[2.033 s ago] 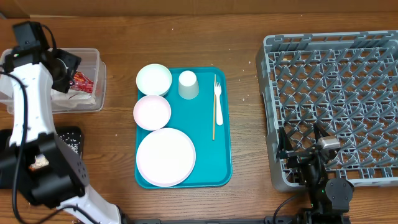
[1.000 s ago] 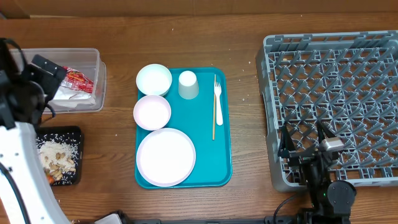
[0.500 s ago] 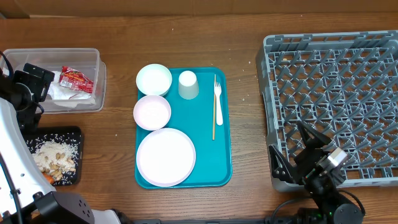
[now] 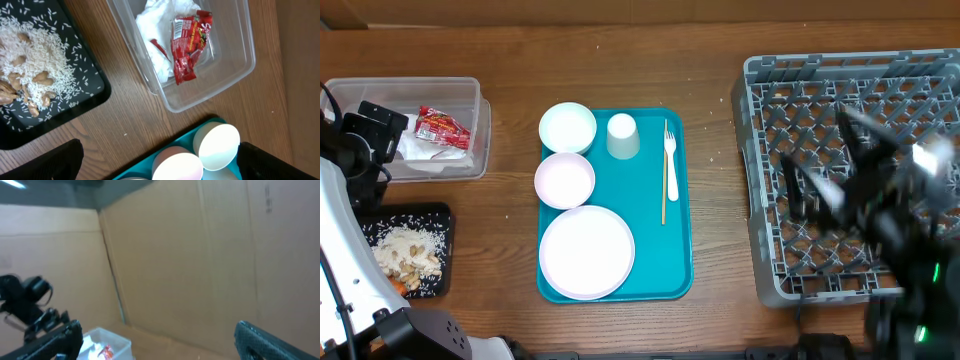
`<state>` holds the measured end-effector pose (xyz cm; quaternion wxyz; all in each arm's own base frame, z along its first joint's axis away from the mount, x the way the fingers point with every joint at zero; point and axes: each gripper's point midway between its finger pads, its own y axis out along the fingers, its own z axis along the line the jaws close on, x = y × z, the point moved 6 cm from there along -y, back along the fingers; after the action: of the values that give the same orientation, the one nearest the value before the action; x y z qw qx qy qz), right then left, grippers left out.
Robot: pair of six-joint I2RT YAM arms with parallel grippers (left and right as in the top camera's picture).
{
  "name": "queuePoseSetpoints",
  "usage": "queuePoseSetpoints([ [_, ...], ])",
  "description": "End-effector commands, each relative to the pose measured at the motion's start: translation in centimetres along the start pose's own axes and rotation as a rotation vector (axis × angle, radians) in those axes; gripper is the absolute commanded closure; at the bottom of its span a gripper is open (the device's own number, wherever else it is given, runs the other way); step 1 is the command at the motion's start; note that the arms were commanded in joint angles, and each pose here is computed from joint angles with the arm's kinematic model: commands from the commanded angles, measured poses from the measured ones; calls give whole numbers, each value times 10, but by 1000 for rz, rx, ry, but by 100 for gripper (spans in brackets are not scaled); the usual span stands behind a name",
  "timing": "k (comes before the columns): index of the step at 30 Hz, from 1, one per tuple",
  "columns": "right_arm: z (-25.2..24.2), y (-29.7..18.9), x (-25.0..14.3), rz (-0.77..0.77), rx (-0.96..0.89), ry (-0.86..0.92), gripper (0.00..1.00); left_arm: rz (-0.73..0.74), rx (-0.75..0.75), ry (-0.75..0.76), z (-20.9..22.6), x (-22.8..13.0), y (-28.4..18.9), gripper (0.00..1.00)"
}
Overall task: Sort waste into correct bins and load items into the dishwasher
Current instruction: 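Reach the right gripper to the white cup and grasp it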
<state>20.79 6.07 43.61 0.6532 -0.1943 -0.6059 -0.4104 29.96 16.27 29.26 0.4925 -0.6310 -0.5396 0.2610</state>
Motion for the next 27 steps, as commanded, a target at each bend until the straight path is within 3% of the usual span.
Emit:
queuePoseSetpoints([
  [1, -15, 46, 6, 102, 52, 13, 0, -9, -14, 27, -2, 0, -5, 0],
  [6, -26, 142, -35, 317, 68, 50, 0, -9, -14, 27, -3, 0, -5, 0],
  [12, -24, 220, -130, 526, -135, 25, 0, -9, -14, 27, -3, 0, -5, 0],
  [19, -22, 250, -235, 684, -168, 25, 0, -9, -14, 27, -3, 0, -5, 0],
  [24, -11, 253, -282, 786, -30, 93, 0, -9, -14, 27, -3, 0, -5, 0],
  [27, -17, 252, -316, 847, -46, 107, 0, -9, -14, 27, -3, 0, -5, 0],
])
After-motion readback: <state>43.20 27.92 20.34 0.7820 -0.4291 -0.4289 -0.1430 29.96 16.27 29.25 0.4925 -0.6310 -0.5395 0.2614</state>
